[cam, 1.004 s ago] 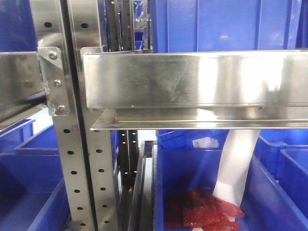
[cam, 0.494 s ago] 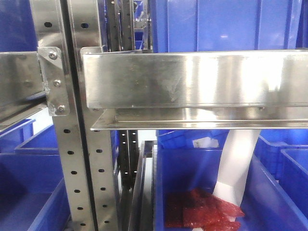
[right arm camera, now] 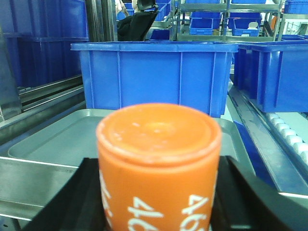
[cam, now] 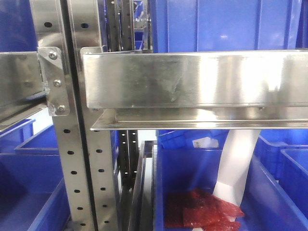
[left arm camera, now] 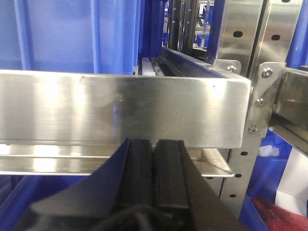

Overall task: Grab orange capacitor from left shelf to right conveyor
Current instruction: 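Lift the capacitor with the right gripper and withdraw from the shelf, then drive the base away from the shelf holding the capacitor in the right gripper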

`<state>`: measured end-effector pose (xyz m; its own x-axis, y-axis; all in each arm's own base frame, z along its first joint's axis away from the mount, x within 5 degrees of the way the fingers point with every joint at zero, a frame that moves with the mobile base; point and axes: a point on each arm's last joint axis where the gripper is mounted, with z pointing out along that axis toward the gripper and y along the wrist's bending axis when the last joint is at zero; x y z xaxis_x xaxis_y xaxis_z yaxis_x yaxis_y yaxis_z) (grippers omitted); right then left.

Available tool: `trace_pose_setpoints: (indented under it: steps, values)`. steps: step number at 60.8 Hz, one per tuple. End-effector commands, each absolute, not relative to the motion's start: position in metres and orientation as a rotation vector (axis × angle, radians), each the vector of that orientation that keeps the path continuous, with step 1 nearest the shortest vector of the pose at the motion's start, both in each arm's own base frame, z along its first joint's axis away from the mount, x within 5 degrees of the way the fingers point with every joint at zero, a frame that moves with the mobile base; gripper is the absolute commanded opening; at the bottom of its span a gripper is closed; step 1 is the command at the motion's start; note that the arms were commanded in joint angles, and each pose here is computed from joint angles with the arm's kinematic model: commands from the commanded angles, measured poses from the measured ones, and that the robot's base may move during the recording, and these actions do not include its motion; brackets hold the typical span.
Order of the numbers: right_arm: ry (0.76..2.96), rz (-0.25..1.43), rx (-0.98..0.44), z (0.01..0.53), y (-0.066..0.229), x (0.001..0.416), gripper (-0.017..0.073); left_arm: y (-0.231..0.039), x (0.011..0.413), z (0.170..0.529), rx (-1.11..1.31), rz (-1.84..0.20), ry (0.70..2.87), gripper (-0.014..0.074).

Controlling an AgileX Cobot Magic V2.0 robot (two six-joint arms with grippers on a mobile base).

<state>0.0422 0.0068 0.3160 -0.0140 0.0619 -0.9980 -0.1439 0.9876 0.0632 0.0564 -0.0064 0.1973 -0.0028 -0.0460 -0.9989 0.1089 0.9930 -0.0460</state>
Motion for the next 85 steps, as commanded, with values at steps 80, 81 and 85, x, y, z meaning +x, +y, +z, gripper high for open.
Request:
trace_pose_setpoints:
  steps: [80, 81, 85]
  values:
    - [1.468, 0.153, -0.059, 0.3329, 0.0059, 0.0404, 0.0154, -0.0060, 0.0548, 0.2079, 0.044, -0.130, 1.462, -0.0127]
    - [1.468, 0.153, -0.059, 0.3329, 0.0059, 0.0404, 0.0154, -0.0060, 0.0548, 0.2079, 0.044, -0.130, 1.462, -0.0127]
    - [1.468, 0.153, -0.059, 0.3329, 0.0059, 0.0404, 0.0154, -0.0060, 0.0548, 0.2079, 0.044, -0.130, 1.462, -0.0127]
